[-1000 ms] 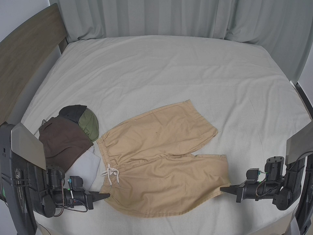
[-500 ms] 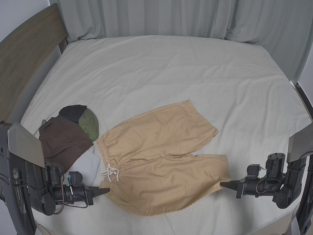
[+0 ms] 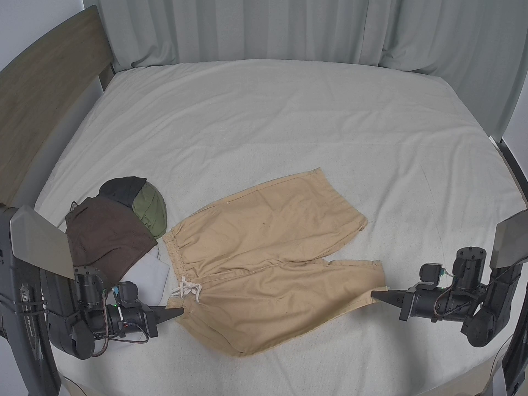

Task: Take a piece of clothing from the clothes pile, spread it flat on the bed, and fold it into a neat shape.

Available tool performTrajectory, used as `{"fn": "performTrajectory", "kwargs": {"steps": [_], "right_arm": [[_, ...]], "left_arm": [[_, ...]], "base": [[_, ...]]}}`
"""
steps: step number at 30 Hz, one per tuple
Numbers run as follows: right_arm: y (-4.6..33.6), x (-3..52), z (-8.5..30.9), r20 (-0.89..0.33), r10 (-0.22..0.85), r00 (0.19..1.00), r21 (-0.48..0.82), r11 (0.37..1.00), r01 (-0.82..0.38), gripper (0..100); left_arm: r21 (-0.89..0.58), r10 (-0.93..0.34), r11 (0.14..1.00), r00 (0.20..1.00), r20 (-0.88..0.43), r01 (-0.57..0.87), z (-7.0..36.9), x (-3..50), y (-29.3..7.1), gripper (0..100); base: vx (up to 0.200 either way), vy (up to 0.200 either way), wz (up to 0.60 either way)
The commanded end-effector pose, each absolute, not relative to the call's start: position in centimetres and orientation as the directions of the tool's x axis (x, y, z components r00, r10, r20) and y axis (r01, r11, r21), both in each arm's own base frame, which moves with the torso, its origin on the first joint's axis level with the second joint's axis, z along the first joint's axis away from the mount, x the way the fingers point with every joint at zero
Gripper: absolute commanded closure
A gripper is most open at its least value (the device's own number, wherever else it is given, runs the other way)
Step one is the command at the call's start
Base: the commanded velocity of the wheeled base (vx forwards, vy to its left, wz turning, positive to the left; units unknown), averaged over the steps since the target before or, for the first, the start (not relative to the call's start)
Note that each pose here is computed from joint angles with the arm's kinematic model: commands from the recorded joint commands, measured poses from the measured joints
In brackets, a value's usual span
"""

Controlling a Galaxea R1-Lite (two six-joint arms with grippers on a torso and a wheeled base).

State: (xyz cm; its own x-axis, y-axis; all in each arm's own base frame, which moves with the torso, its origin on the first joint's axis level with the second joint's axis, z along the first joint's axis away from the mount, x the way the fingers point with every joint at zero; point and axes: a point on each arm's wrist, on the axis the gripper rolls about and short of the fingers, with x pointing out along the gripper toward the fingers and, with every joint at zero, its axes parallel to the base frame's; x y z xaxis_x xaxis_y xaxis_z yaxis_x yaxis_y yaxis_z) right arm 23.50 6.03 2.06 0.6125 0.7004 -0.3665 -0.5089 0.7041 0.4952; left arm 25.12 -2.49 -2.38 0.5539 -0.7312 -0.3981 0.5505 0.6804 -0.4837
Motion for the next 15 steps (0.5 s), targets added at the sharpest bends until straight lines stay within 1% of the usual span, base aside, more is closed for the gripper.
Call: {"fn": "performTrajectory", "kwargs": {"steps": [1, 10, 15], "right_arm": [[6.13, 23.7, 2.73, -0.34, 0.704, 0.623, 0.484, 0.699, -0.526, 100], [6.21, 24.14, 3.0, -0.323, 0.705, 0.632, 0.476, 0.698, -0.535, 100], [6.21, 24.34, 3.24, -0.311, 0.705, 0.638, 0.474, 0.697, -0.539, 100]], "left_arm": [[-0.479, -0.731, 0.681, 0.56, -0.391, 0.554, -2.24, 25.34, -2.49, 100], [-0.474, -0.73, 0.682, 0.566, -0.384, 0.558, -2.15, 25.64, -2.5, 100], [-0.497, -0.731, 0.677, 0.576, -0.365, 0.543, -1.42, 25.75, -2.55, 100]], "base": [[0.0, 0.0, 0.0], [0.0, 0.0, 0.0], [0.0, 0.0, 0.0]]}}
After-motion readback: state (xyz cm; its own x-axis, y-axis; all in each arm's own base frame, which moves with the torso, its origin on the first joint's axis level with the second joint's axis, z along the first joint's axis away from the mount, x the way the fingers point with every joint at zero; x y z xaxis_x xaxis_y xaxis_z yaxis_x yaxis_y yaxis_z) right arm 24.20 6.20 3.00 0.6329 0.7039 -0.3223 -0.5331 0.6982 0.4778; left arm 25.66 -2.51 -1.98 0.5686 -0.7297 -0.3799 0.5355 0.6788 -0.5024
